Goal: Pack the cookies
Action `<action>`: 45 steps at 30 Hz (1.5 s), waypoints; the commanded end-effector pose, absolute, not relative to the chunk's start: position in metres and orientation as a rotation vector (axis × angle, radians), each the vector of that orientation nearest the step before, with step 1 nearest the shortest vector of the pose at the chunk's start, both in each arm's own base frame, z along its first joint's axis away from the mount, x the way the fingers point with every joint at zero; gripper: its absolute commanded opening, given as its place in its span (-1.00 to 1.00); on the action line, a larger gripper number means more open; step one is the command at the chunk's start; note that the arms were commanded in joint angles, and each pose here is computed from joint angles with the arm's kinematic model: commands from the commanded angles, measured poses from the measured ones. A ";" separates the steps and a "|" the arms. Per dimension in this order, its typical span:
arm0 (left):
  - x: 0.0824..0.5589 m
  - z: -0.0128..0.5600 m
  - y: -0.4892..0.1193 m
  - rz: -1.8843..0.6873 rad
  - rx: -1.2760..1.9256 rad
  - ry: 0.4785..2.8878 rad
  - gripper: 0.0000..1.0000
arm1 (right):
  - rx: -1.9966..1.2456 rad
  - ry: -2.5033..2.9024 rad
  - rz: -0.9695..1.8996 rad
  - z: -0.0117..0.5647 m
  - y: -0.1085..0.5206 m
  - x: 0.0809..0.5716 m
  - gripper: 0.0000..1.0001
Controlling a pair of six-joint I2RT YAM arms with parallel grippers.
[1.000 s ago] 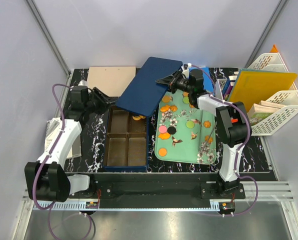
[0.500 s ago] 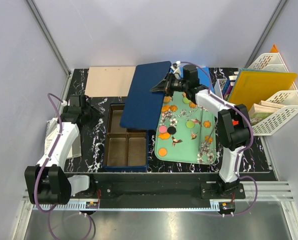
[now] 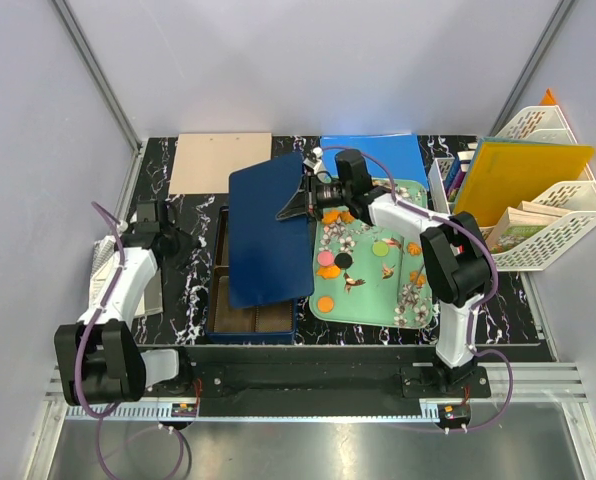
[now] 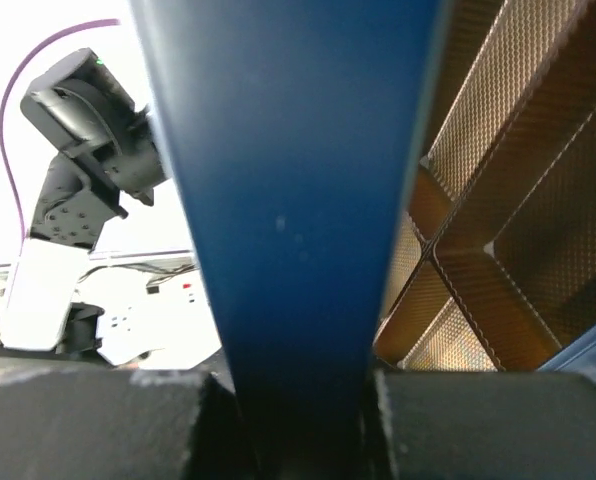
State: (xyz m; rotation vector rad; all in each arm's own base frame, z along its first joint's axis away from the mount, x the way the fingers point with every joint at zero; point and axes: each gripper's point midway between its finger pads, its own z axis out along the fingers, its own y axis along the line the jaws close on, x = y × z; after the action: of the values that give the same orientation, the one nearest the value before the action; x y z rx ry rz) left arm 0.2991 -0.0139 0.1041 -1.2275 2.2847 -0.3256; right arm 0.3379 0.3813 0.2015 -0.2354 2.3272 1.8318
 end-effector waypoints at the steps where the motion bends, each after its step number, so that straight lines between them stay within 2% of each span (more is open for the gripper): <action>1: 0.295 0.110 -0.018 -0.386 -1.241 2.234 -0.07 | -0.290 2.214 1.986 0.226 0.381 0.324 -1.00; 13: 0.277 0.087 -0.033 -0.473 -1.246 2.283 -0.12 | -0.204 2.278 2.115 0.185 0.391 0.300 -1.00; 23: 0.273 0.082 -0.038 -0.488 -1.223 2.314 -0.14 | -0.174 2.467 1.903 0.136 0.392 0.291 -1.00; 27: 0.273 0.081 -0.039 -0.493 -1.222 2.318 -0.14 | -0.171 2.554 1.798 0.121 0.386 0.286 -0.68; 28: 0.273 0.081 -0.040 -0.494 -1.218 2.319 -0.14 | -0.171 2.564 1.783 0.120 0.385 0.285 -0.49; 30: 0.273 0.080 -0.040 -0.496 -1.219 2.318 -0.14 | -0.170 2.581 1.744 0.116 0.382 0.284 -0.40; 35: 0.272 0.079 -0.041 -0.501 -1.212 2.327 -0.14 | -0.156 2.637 1.645 0.111 0.373 0.281 -0.03; 40: 0.271 0.079 -0.040 -0.497 -1.206 2.323 -0.14 | -0.163 2.670 1.500 0.109 0.365 0.286 0.21; 41: 0.270 0.078 -0.041 -0.499 -1.205 2.326 -0.14 | -0.178 2.683 1.473 0.110 0.363 0.285 0.31; 45: 0.269 0.077 -0.041 -0.498 -1.203 2.332 -0.14 | -0.191 2.707 1.374 0.108 0.356 0.288 0.43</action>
State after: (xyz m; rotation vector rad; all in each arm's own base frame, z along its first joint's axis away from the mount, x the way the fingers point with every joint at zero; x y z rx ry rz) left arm 0.2639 -0.0360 0.0689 -1.2597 2.3525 -0.4468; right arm 0.2915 0.3706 0.1133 -0.1530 2.6425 1.5656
